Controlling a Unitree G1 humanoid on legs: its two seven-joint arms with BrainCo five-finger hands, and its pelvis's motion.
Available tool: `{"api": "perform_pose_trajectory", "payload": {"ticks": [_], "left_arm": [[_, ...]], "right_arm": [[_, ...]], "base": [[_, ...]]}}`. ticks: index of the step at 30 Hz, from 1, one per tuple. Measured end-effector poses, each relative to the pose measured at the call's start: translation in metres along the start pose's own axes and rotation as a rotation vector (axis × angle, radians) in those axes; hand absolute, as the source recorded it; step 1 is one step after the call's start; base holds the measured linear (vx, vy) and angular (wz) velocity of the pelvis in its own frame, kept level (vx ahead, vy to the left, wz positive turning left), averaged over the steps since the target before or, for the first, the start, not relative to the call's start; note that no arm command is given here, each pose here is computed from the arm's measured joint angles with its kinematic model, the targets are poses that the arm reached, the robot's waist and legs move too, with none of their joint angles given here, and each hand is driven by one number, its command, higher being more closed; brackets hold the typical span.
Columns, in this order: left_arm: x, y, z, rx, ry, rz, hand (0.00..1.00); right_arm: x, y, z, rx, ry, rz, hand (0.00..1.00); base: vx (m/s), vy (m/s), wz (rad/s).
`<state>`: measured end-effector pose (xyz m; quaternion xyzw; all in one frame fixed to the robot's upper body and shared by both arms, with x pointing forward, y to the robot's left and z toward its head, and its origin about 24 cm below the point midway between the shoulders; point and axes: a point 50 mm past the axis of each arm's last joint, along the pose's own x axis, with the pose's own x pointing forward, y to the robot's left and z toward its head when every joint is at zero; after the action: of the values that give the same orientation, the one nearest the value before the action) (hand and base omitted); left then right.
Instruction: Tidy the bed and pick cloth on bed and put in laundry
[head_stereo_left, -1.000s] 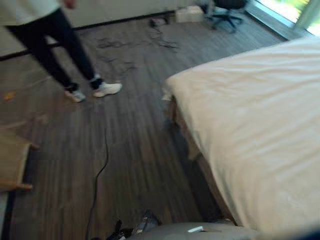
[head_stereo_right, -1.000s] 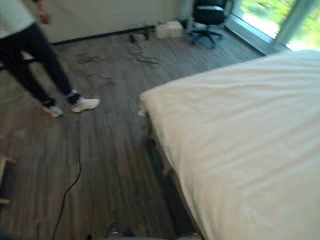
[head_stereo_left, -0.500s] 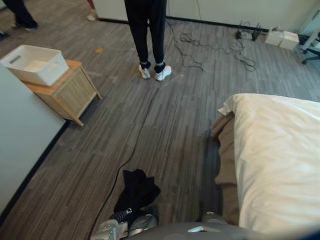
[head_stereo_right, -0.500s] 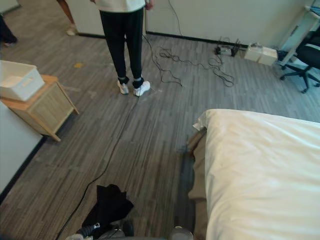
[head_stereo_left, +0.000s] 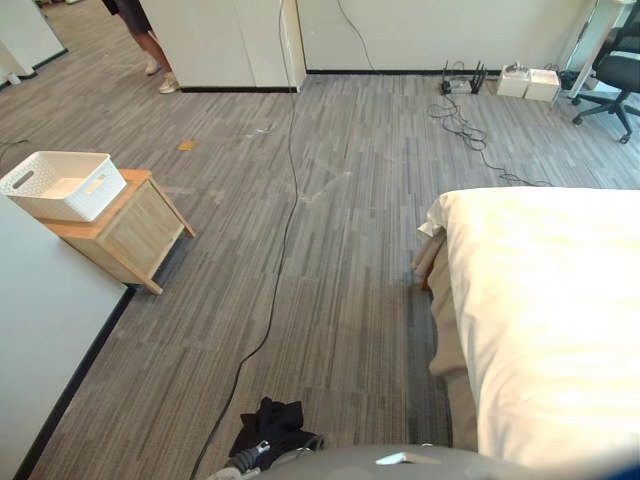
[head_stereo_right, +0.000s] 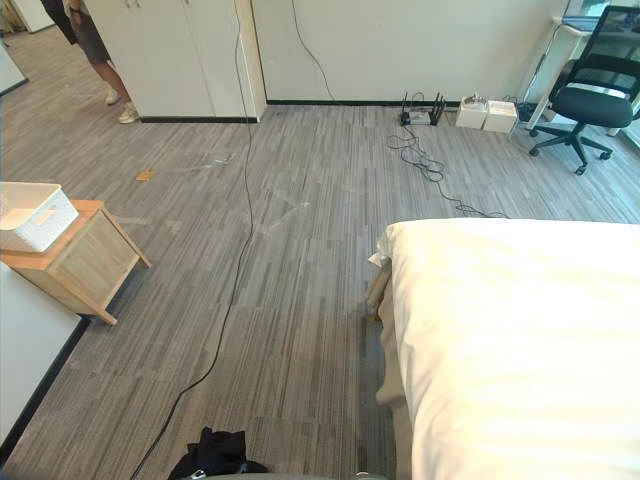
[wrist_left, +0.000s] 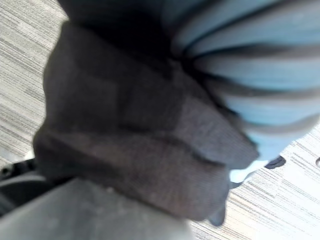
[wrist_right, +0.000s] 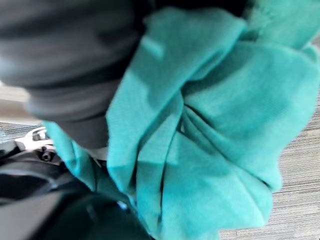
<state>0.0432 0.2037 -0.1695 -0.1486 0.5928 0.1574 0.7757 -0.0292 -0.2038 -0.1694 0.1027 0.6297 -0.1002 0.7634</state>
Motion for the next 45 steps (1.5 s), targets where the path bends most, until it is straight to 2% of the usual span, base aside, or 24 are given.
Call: {"api": "perform_pose_trajectory", "payload": {"ticks": [8, 15, 19, 25, 28, 30, 33, 37, 39, 43, 45], "left_arm": [[-0.002, -0.004, 0.003, -0.046, -0.039, -0.134, 1.0], [-0.005, -0.005, 0.002, 0.001, -0.109, -0.225, 1.0], [-0.005, -0.007, 0.005, -0.039, -0.149, -0.236, 1.0], [-0.006, -0.017, 0.015, 0.001, -0.251, -0.262, 1.0], [-0.008, -0.031, 0.016, 0.081, -0.293, -0.307, 1.0], [-0.009, -0.033, 0.012, 0.063, -0.297, -0.317, 1.0], [-0.011, -0.035, 0.01, 0.023, -0.328, -0.354, 1.0], [-0.014, -0.044, 0.015, 0.095, -0.386, -0.407, 1.0], [-0.014, -0.051, 0.021, 0.179, -0.407, -0.419, 1.0], [-0.012, -0.059, 0.032, 0.275, -0.414, -0.415, 1.0], [-0.012, -0.068, 0.039, 0.283, -0.438, -0.413, 1.0]], "right_arm": [[0.0, -0.002, -0.015, 0.195, 0.112, -0.112, 1.0], [0.002, -0.015, -0.01, 0.186, 0.165, -0.237, 1.0], [0.002, -0.018, -0.01, 0.191, 0.165, -0.249, 1.0], [0.002, -0.028, 0.003, 0.158, 0.094, -0.278, 1.0], [0.001, -0.037, 0.018, 0.176, 0.002, -0.308, 1.0], [0.002, -0.037, 0.027, 0.199, -0.06, -0.308, 1.0], [0.007, -0.027, 0.066, 0.233, -0.225, -0.272, 1.0], [0.009, 0.006, 0.128, 0.253, -0.449, -0.143, 1.0], [0.009, 0.029, 0.154, 0.257, -0.527, -0.07, 1.0], [0.006, 0.062, 0.169, 0.264, -0.584, 0.025, 1.0], [0.007, 0.065, 0.157, 0.257, -0.569, 0.038, 1.0]], "base": [[0.02, -0.017, 0.39], [0.0, -0.011, 0.15], [-0.03, 0.004, 0.03], [-0.07, 0.007, 0.07], [-0.11, 0.009, 0.16], [-0.15, -0.007, 0.13], [-0.06, 0.021, 0.11], [0.01, 0.01, 0.0], [0.09, 0.005, -0.06], [0.13, 0.053, -0.16], [0.24, 0.074, -0.3]]}}
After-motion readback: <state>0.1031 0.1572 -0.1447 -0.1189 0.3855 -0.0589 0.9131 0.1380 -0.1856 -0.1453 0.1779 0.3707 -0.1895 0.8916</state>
